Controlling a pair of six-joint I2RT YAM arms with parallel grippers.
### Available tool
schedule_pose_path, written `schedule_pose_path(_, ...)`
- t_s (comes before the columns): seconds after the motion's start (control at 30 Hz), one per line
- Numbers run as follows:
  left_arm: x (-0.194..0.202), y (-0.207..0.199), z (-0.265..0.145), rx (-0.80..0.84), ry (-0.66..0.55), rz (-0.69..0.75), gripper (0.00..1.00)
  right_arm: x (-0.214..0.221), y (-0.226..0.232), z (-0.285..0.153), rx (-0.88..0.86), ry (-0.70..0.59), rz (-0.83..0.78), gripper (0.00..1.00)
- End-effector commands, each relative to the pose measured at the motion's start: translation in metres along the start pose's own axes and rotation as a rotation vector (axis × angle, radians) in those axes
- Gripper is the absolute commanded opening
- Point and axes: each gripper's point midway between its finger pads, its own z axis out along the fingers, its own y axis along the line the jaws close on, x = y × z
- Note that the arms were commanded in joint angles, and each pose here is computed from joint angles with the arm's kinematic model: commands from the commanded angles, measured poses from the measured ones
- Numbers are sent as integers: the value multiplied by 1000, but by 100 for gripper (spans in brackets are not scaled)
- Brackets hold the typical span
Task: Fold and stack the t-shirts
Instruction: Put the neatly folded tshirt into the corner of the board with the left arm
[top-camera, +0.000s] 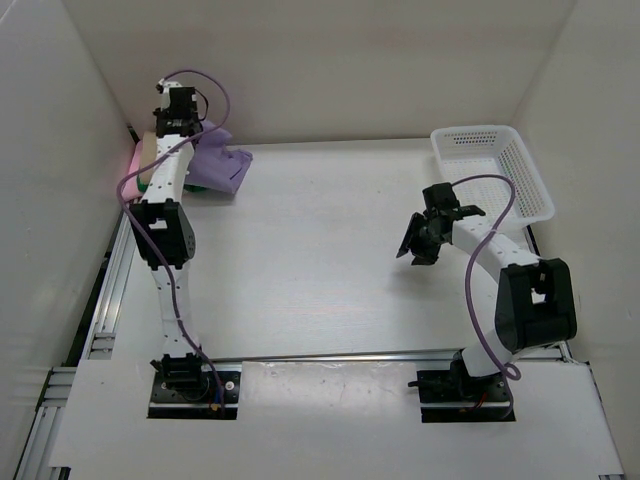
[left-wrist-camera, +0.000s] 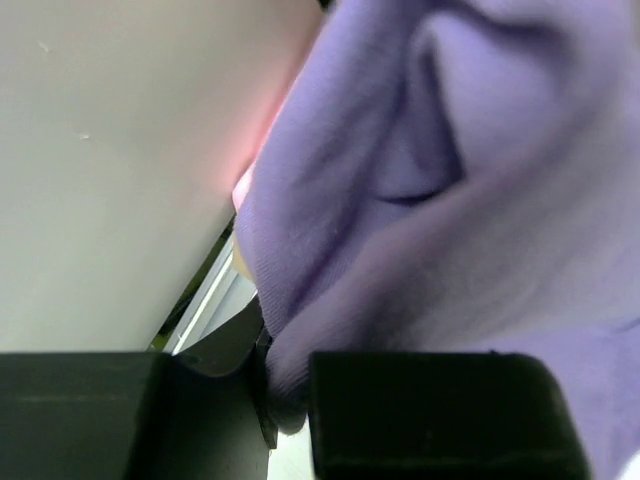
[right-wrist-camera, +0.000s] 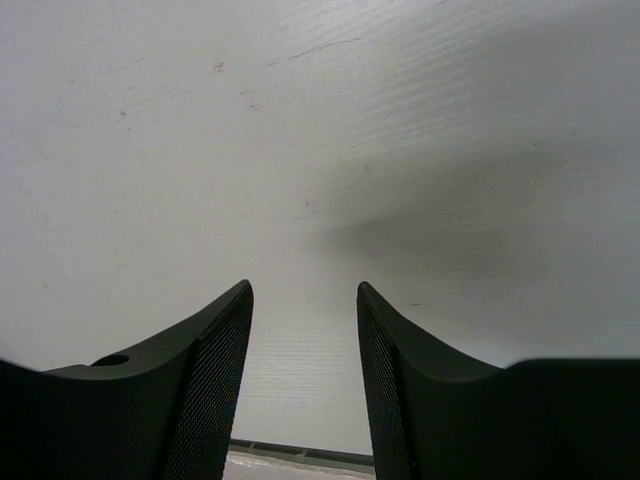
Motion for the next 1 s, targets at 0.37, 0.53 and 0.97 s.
schedule_pose_path(0.37,37,23,84,-132,42,-47,100,-15,2,2,33,26,-19,51)
schedule_pose_path(0.53,18,42,55,-115,21,-64,100,-11,1,4,30,38,-18,51)
schedule_pose_path(0.97,-7,-64,-92,230,-83,55,100,1,25,16,-24,68,-52,51)
